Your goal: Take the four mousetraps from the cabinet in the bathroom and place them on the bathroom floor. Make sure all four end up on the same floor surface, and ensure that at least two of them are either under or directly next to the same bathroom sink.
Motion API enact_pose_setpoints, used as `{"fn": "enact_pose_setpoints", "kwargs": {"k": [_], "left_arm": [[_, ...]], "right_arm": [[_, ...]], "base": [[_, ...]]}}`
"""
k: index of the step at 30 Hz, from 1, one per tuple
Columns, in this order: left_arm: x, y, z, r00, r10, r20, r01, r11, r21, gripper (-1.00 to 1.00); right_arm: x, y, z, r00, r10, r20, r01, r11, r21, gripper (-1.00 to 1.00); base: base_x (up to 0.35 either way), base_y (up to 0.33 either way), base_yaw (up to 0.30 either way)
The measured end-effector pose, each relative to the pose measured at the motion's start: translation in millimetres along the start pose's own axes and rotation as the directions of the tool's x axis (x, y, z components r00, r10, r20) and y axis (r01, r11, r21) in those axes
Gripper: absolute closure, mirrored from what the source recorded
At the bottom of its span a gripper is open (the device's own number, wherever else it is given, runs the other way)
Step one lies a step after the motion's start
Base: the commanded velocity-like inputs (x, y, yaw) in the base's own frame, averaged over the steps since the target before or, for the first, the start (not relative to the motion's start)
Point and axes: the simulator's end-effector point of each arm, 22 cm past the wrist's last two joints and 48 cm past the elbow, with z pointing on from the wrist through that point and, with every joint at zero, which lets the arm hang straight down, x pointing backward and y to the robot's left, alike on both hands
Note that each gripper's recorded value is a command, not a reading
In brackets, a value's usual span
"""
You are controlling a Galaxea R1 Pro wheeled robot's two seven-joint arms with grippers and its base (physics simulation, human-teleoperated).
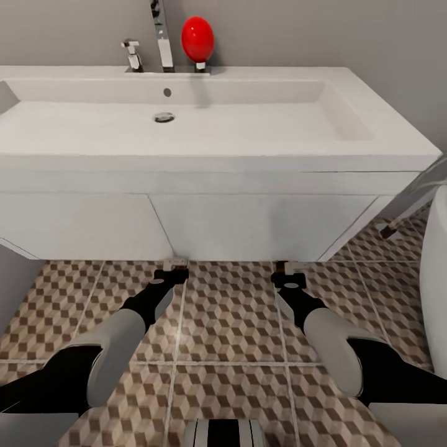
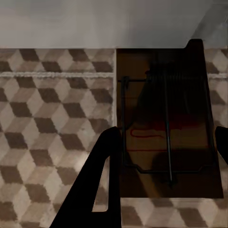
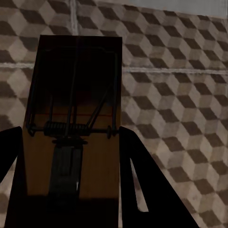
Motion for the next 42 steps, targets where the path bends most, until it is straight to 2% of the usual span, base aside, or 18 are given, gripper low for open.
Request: {"fn": "enact_pose_setpoints", "kwargs": {"k": [6, 12, 17, 20, 36, 42], "left_arm": [[0.2, -3.0, 0.1, 1.000, 0.001, 0.001, -0.001, 1.000, 0.008, 1.00], [1.7, -3.0, 0.2, 1.000, 0.001, -0.002, -0.001, 1.000, 0.009, 1.00], [34.1, -7.5, -0.3, 0.997, 0.012, -0.073, -0.010, 1.000, 0.029, 1.00], [43.8, -11.0, -0.9, 0.996, 0.017, -0.093, -0.012, 0.998, 0.053, 1.00], [44.3, -11.6, -0.8, 0.996, 0.020, -0.086, -0.014, 0.998, 0.063, 1.00], [43.8, -10.9, -0.8, 0.996, 0.019, -0.085, -0.014, 0.998, 0.060, 1.00]], "right_arm": [[-0.7, -0.6, 1.3, 1.000, 0.002, 0.006, -0.002, 1.000, -0.009, 1.00], [8.6, 17.2, 0.9, 1.000, -0.008, -0.013, 0.007, 0.995, -0.097, 1.00], [26.4, 25.2, -1.4, 0.998, -0.026, -0.050, 0.020, 0.992, -0.124, 1.00], [33.0, 28.1, -2.3, 0.997, -0.033, -0.063, 0.024, 0.990, -0.138, 1.00], [34.6, 26.8, -1.7, 0.997, -0.033, -0.063, 0.023, 0.990, -0.142, 1.00], [33.9, 26.9, -1.8, 0.998, -0.032, -0.061, 0.023, 0.990, -0.143, 1.00]], "base": [[0.038, 0.000, 0.000], [0.002, 0.000, 0.000], [0.000, 0.000, 0.000], [0.000, 0.000, 0.000], [0.002, 0.000, 0.000], [0.157, 0.060, 0.000]]}}
